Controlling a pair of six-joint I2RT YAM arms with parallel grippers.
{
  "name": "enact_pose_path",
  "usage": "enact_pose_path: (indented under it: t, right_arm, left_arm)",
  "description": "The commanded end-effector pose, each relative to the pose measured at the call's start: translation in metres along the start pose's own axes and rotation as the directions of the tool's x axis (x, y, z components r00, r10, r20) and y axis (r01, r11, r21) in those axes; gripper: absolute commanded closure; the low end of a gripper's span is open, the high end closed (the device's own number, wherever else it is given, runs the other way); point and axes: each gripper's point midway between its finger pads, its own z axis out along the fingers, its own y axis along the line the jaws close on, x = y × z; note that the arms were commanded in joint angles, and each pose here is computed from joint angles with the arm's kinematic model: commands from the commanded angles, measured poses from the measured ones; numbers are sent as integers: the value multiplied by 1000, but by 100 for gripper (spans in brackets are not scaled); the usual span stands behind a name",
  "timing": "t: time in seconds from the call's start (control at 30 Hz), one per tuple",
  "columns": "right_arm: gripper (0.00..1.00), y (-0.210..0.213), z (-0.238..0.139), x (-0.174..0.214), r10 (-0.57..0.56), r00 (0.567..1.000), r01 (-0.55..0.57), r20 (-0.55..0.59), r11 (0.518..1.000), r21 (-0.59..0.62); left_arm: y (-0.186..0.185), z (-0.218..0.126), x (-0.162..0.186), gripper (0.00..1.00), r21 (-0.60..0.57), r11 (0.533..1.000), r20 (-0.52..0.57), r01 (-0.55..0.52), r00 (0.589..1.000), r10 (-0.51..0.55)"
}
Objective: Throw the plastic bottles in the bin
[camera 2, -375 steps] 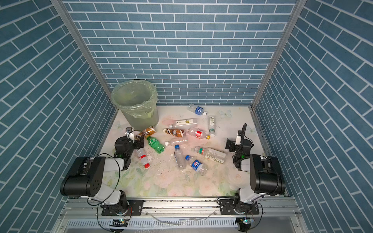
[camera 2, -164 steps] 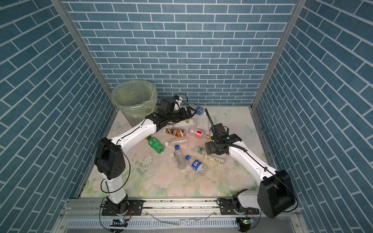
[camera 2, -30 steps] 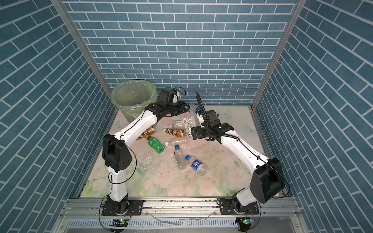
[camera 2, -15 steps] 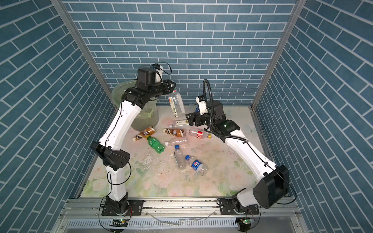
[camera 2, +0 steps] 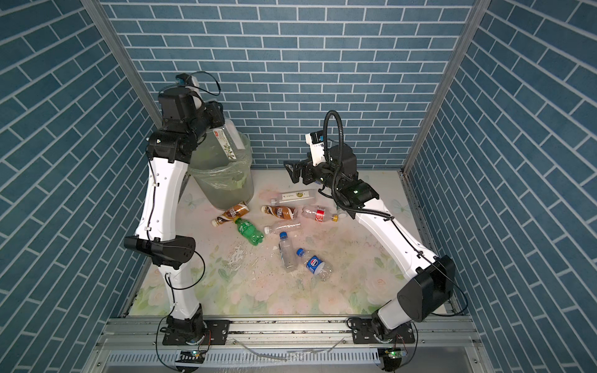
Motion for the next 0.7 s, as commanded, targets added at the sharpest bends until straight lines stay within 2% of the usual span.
enact_pose_path:
  t: [0.0,0.13,0.23,0.33,0.47,0.53,0.6,0.63,0.67]
  right_arm:
    - [1,6,3,-9,23,999,-22,24,1000,-21]
    - [1,4,6,1,43,999,-43,1,999,-14]
    - [1,2,9,7,57,998,-57,-11,998,-10]
    - [1,0,12,13,69,997,-69,-26,998,-4]
    - [1,-1,13,19,78,996,-78,-47,997,3]
    - [1,-2,12,22,80,995,-79,-57,997,9]
    - [1,-2,10,25,77,995,-77,-65,997,13]
    - [1,-2,9,27,77,995,-76,-69,997,15]
    - [1,-3,8,29,77,994,-76,-75,997,18]
  left_arm:
    - [3,-70,-95,74,-32,998,279,-54,958,61]
    - [9,-100,-125,71,-86,994,395,-73,913,101]
    - [11,-102,-127,71,-103,992,412,-77,904,113]
    - [16,-85,-112,71,-126,989,368,-83,922,124]
    - [39,-29,-56,68,-172,982,214,-79,970,116]
    - [57,-3,-22,54,-197,979,108,-47,992,70]
    - [70,9,3,23,-214,977,15,-14,1000,18]
    - [72,11,8,10,-216,976,-8,-12,1000,10]
    - [68,9,8,1,-199,980,-8,-8,1000,7]
